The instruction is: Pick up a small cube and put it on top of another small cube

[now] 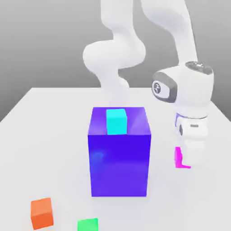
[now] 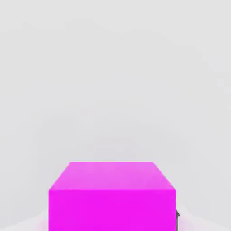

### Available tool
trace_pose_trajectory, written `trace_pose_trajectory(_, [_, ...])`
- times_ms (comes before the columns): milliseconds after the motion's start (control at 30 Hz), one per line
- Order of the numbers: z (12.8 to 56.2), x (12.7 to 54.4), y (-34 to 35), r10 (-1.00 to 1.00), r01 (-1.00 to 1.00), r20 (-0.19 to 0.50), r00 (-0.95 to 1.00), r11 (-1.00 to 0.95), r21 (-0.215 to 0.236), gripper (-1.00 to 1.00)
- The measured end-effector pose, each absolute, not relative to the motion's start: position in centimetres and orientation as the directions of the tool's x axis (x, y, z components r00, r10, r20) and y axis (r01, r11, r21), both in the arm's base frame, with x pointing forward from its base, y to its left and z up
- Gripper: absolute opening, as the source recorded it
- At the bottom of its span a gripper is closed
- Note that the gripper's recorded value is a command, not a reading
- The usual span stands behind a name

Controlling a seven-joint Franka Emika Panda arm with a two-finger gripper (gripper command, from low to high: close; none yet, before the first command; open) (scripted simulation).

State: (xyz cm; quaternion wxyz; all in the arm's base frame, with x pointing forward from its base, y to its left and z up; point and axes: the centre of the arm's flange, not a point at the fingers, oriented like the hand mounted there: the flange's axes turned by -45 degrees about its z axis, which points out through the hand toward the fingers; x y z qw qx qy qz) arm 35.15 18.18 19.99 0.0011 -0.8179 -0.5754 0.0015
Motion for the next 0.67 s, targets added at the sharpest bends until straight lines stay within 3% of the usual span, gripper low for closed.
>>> trace_pose_trajectory(233, [22.2,46.2,7.5,0.596,0.596,-0.002,0.803,-0.803,-0.005,-1.00])
trace_pose_trajectory(400, [24.0,51.4,-4.0,0.207,0.207,-0.001,0.978,-0.978,-0.003,-1.00])
trace_pose_trajectory(533, [19.7,52.2,-6.3,0.130,0.130,-0.001,0.991,-0.991,-0.001,-1.00])
trace_pose_trajectory(567, [18.5,52.2,-6.4,0.127,0.127,-0.001,0.992,-0.992,-0.001,1.00])
trace_pose_trajectory(667, [18.5,52.2,-6.4,0.127,0.127,-0.001,0.992,-0.992,-0.001,1.00])
